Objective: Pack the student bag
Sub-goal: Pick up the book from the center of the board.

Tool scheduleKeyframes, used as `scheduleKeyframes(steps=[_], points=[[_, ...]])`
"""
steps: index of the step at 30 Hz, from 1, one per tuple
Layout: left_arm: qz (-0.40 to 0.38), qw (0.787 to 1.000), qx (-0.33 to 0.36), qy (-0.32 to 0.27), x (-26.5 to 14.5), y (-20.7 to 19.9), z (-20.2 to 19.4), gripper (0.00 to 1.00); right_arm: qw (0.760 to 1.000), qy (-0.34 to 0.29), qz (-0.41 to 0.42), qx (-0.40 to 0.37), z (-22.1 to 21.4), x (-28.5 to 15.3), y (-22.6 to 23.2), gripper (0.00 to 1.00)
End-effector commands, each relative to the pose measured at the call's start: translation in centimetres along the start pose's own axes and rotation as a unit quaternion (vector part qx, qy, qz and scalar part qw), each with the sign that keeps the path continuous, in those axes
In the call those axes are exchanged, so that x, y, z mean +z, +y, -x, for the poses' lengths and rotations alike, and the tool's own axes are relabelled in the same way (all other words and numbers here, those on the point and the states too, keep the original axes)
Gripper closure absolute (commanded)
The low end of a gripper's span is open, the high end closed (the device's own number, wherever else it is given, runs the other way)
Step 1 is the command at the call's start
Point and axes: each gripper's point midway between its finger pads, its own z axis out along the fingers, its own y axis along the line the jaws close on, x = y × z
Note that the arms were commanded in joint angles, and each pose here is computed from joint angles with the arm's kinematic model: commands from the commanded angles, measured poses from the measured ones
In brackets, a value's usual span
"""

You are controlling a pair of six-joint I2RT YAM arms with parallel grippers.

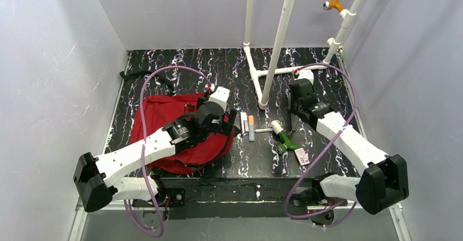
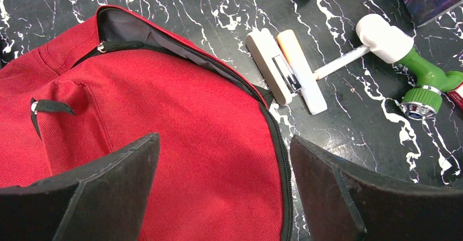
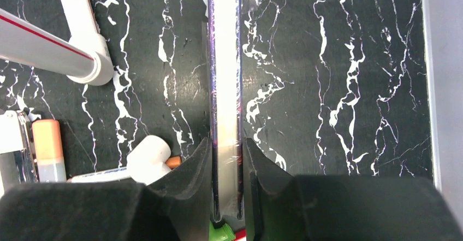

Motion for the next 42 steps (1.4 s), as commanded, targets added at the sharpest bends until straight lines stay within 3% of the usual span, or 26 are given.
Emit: scheduleKeyframes(steps=[1,6,10,12,18,19,27,38,42], points=[[0.014,1.000,-0.009,-0.022,-0.6,1.3,0.2,0.12,0.997,-0.036,-0.066,-0.005,0.0,0.7,-1.8,0.72],[0.012,1.000,-0.015,-0.024,-0.8,1.5,0.2,0.12,0.996,-0.037,-0.087,-0.006,-0.7,1.7,-2.0,0.52],[0.010,0.999,-0.017,-0.025,-1.0,1.4,0.3,0.12,0.995,-0.042,-0.091,-0.006,-1.1,2.9,-1.8,0.46],[0.010,0.999,-0.017,-0.025,-1.1,1.5,0.3,0.12,0.995,-0.047,-0.086,-0.009,-1.2,3.3,-1.5,0.52],[0.014,1.000,-0.016,-0.018,-1.5,1.9,-0.2,0.12,0.994,-0.088,-0.056,0.012,1.4,1.3,-1.0,0.95],[0.014,1.000,-0.014,-0.014,-1.5,1.9,-0.4,0.12,0.994,-0.093,-0.052,0.016,2.1,0.6,-1.1,0.99],[0.031,0.998,0.005,0.060,-0.1,1.9,-2.8,0.10,0.997,-0.071,-0.037,0.012,5.5,-5.2,-2.2,0.99],[-0.072,0.983,0.026,0.170,2.0,-3.3,-5.2,0.13,0.991,-0.062,0.110,0.032,6.0,-11.1,0.6,0.99],[-0.057,0.981,0.050,0.180,2.1,-2.8,-5.4,0.13,0.988,-0.059,0.140,0.031,5.8,-12.2,1.2,0.99]])
